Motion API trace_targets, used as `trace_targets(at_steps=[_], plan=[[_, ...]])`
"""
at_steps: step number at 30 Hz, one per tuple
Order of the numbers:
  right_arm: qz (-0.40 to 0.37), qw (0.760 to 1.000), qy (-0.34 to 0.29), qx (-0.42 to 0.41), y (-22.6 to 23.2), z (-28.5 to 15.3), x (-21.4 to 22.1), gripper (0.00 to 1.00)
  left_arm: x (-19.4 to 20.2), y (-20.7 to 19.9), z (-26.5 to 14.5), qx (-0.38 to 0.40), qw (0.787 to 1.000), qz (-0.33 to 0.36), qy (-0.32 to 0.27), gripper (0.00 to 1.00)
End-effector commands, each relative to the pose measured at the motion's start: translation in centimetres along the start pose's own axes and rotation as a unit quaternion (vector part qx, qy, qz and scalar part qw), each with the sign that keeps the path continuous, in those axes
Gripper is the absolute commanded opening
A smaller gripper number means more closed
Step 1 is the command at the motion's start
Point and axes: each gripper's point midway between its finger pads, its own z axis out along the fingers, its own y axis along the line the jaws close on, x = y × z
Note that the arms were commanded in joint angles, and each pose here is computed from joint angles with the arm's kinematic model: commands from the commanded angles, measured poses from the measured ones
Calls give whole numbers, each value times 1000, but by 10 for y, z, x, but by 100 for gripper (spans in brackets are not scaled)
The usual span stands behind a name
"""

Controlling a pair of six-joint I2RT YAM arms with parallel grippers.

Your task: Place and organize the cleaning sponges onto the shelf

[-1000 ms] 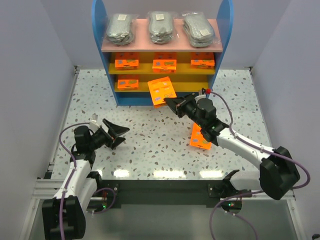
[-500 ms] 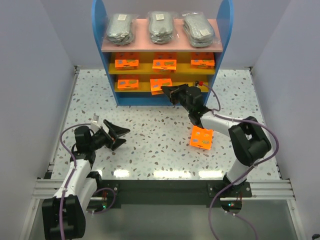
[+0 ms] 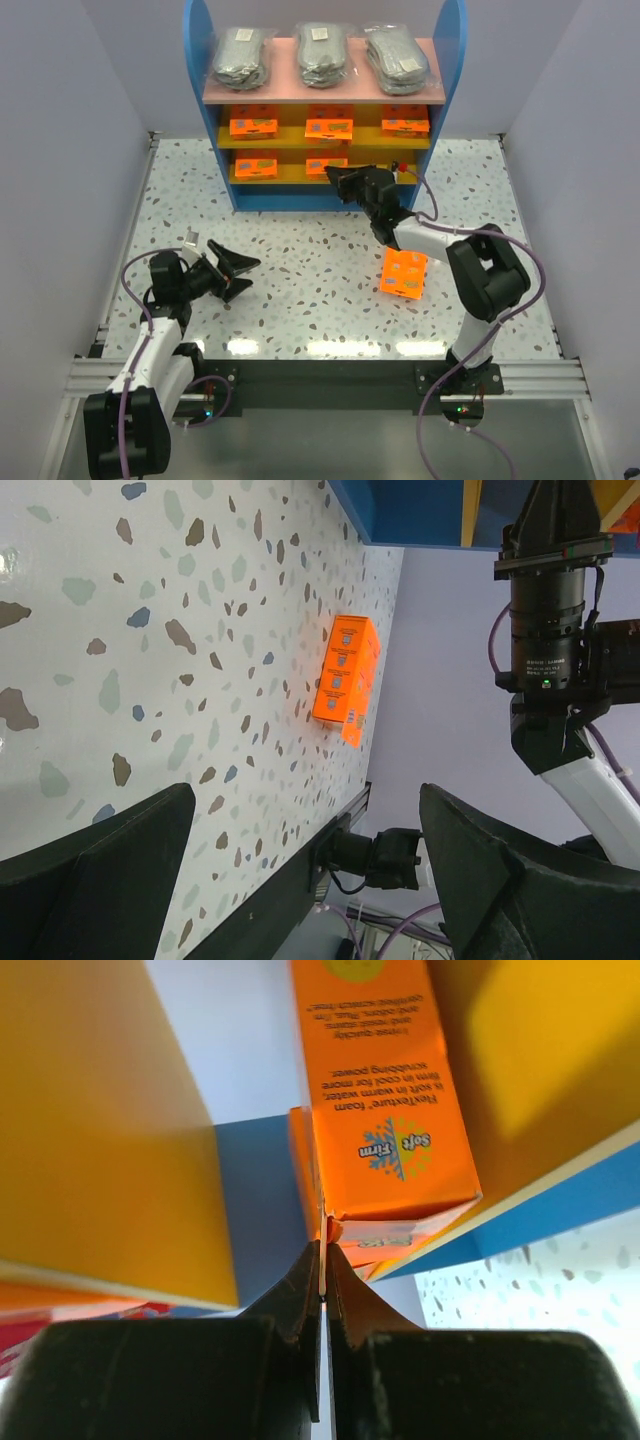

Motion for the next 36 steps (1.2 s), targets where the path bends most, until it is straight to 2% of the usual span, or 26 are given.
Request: trace_targets(at_steps=[1, 4, 7, 9, 10, 11, 14, 15, 17, 18, 19, 21, 23, 24, 25, 26, 28, 29, 31, 36], plan=[[9, 1000, -23, 1, 5, 10, -7, 0, -5, -16, -1, 22, 999, 25, 0, 100], [11, 1000, -8, 2, 2, 16, -1, 4, -5, -15, -2, 22, 999, 24, 0, 100], [9, 1000, 0, 2, 1, 15, 2, 18, -5, -15, -1, 22, 1000, 22, 1, 100], [8, 1000, 2, -4, 4, 10, 1, 34, -5, -15, -2, 23, 999, 24, 0, 100], [6, 1000, 3, -3, 4, 8, 1, 34, -4, -15, -2, 22, 1000, 22, 0, 100], [5, 1000, 10, -5, 6, 4, 1, 42, -4, -15, -2, 23, 999, 23, 0, 100], [1, 1000, 18, -17, 15, -7, 2, 56, -4, -15, -2, 24, 999, 23, -1, 100], [-2, 1000, 26, -12, 9, -14, 4, 59, -5, -16, -2, 25, 999, 24, -2, 100], [-12, 999, 34, -30, 26, -35, 5, 65, -4, -17, -3, 27, 999, 23, -1, 100], [-23, 999, 43, -17, 12, -45, 7, 67, -4, -17, -3, 28, 999, 23, -2, 100], [-29, 998, 48, -24, 26, -63, 7, 68, -3, -18, -3, 29, 999, 24, -1, 100], [-56, 997, 55, 10, 7, -86, 6, 71, -3, -16, -3, 29, 999, 23, -3, 100], [-80, 993, 60, 67, -10, -120, 2, 73, -3, -17, -3, 33, 999, 23, -2, 100], [-94, 989, 62, 101, -29, -134, -1, 75, -2, -15, -3, 32, 999, 21, -1, 100], [-116, 975, 69, 177, -66, -155, -5, 76, -1, -15, -3, 32, 999, 20, 0, 100], [-120, 973, 67, 184, -64, -175, -8, 77, -1, -14, -3, 32, 999, 20, 0, 100], [-120, 956, 67, 260, -112, -211, -15, 78, 0, -12, -3, 31, 999, 18, 0, 100], [-116, 959, 61, 252, -112, -224, -19, 78, 0, -13, -2, 32, 999, 19, 0, 100], [-93, 951, 48, 291, -148, -249, -25, 78, 0, -11, -2, 31, 999, 15, -1, 100], [-60, 945, 18, 320, -176, -283, -36, 77, -1, -12, -1, 33, 999, 15, 0, 100]])
